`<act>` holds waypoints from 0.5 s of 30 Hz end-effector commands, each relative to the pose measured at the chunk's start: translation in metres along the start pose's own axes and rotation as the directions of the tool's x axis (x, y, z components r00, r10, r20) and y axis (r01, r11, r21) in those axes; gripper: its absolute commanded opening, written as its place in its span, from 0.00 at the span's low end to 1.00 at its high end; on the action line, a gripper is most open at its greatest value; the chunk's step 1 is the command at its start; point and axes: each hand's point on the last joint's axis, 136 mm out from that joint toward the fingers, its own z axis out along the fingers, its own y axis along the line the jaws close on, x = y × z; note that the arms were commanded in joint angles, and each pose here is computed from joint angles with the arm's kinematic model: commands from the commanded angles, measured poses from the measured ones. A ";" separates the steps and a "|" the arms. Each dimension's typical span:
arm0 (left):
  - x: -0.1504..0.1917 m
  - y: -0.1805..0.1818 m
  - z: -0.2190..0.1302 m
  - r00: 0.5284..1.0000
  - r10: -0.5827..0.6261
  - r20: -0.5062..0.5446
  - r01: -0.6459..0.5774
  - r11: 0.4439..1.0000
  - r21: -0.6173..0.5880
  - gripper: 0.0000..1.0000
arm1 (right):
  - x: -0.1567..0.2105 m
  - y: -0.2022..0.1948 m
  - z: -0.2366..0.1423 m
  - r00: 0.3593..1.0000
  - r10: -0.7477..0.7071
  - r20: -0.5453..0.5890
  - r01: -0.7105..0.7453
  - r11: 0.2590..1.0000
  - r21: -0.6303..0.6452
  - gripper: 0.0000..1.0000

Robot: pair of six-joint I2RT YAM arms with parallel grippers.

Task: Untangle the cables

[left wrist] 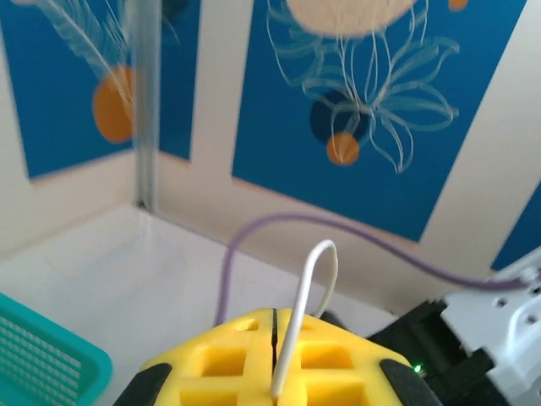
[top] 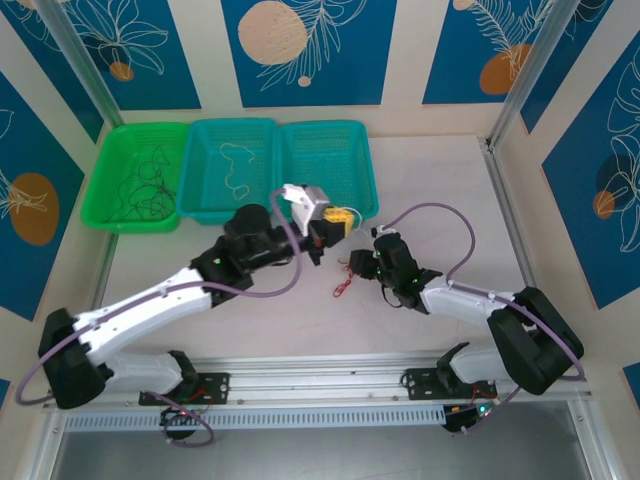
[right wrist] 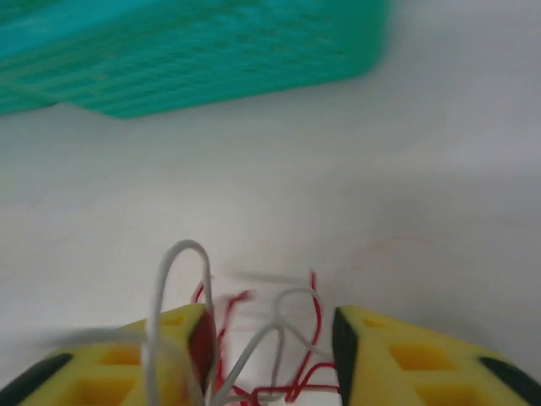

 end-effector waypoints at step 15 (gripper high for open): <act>-0.088 0.089 -0.136 0.978 0.144 0.154 -0.032 0.823 -0.567 0.00 | 0.010 -0.093 -0.048 0.907 0.421 0.007 -0.409 0.877 0.251 0.32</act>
